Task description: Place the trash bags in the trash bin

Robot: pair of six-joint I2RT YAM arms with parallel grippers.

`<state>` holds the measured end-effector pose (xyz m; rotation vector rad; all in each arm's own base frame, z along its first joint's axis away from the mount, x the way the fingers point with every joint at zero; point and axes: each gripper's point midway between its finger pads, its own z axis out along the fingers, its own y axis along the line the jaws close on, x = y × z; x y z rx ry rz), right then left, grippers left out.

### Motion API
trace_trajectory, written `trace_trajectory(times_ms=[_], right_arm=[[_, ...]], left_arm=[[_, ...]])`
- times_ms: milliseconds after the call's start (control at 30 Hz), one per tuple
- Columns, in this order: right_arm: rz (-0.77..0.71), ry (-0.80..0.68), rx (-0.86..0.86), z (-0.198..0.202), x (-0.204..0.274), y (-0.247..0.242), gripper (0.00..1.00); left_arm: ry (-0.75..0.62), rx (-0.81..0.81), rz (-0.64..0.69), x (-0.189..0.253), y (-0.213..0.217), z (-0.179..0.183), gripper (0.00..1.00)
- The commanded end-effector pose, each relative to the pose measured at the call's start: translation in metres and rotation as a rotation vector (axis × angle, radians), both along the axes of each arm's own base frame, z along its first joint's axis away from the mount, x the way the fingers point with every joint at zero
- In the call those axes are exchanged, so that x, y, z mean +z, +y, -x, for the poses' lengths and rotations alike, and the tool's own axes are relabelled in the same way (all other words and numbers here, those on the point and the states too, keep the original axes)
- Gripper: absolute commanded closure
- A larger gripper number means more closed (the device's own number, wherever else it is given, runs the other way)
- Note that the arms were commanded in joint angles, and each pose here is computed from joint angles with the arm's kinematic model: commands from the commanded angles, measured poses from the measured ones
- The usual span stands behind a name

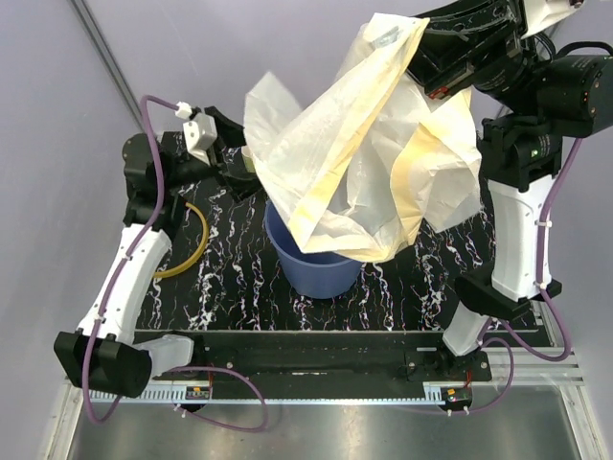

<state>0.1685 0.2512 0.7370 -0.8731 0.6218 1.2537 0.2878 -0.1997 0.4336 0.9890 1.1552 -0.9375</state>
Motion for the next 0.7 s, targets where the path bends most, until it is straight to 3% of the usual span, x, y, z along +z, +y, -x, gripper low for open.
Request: trace_trajectory(times_ms=[0,233,367,467,500,567,600,633,667], right_arm=[[-0.092,-0.083,0.055,0.037,0.023,-0.006,1.0],[-0.083,-0.061,0.063,0.041,0.02,-0.003,1.0],[-0.078,-0.026,0.072,0.029,0.015,0.004,1.0],[-0.088,-0.012,0.084,0.021,0.014,0.009,1.0],[-0.088,-0.006,0.087,0.019,0.013,0.011,1.0],[-0.092,-0.006,0.084,0.014,0.012,0.014,1.0],[-0.096,-0.012,0.081,0.015,0.014,0.014,1.0],[-0.096,-0.013,0.077,0.014,0.013,0.015,1.0],[-0.091,-0.011,0.056,0.008,0.012,0.017,1.0]], left_arm=[[-0.23,0.023,0.085,0.038,-0.01,0.007,0.01],[-0.314,0.133,0.128,0.053,0.01,0.001,0.01],[-0.385,-0.011,0.134,0.061,-0.007,0.042,0.01],[-0.351,-0.079,0.165,0.069,-0.027,0.059,0.06],[-0.332,-0.098,0.17,0.069,-0.033,0.057,0.1],[-0.304,-0.125,0.198,0.082,-0.039,0.061,0.45],[-0.243,-0.108,0.229,0.088,-0.038,0.056,0.54],[-0.209,-0.093,0.223,0.089,-0.032,0.051,0.71],[-0.214,-0.099,0.219,0.099,-0.027,0.056,0.79]])
